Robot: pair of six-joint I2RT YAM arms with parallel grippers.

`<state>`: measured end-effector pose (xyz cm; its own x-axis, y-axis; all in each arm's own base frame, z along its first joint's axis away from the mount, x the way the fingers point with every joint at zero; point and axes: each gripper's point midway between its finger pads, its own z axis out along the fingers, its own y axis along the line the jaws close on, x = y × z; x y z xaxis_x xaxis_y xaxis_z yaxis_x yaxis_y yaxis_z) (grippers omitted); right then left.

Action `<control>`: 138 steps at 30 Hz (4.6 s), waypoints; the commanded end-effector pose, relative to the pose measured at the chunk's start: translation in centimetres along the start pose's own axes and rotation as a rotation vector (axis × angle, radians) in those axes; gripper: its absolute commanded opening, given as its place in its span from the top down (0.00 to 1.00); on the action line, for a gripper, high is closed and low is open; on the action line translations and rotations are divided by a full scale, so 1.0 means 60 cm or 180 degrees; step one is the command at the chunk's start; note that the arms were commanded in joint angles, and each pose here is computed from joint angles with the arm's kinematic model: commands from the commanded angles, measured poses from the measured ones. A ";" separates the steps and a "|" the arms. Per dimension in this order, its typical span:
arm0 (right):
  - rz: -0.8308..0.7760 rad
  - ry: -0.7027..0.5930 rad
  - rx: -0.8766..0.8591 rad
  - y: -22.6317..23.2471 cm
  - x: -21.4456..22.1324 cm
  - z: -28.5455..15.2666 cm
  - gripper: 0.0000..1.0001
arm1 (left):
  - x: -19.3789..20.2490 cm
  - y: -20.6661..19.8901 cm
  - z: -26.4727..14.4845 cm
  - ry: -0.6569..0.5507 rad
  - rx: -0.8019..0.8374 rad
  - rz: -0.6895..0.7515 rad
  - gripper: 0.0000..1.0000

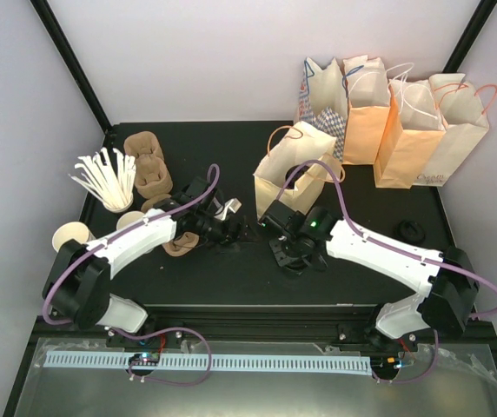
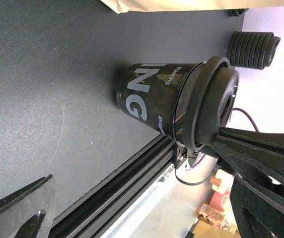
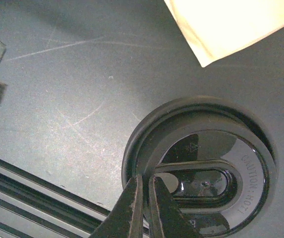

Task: Pack the takeout coffee

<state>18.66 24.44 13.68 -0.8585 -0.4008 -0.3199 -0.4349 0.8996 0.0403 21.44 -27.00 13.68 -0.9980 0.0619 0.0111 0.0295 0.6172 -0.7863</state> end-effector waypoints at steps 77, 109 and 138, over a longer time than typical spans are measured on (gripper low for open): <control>0.0138 0.0341 0.0360 -0.021 0.024 -0.024 0.14 | 0.009 -0.026 0.044 0.0236 0.0277 0.0094 0.22; 0.0220 0.0690 0.0337 -0.042 0.025 0.024 0.13 | 0.005 -0.016 0.088 0.0432 0.0413 0.0039 0.36; 0.0200 0.0876 0.0188 -0.033 0.053 0.051 0.30 | 0.024 -0.016 0.133 0.0692 0.0487 0.0082 0.50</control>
<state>18.63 21.71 11.19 -0.9243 -0.3695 -0.0954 -0.3669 0.9292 -0.0446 19.67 -32.80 9.06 -0.9668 0.2228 0.1248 0.0098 0.5206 -0.8537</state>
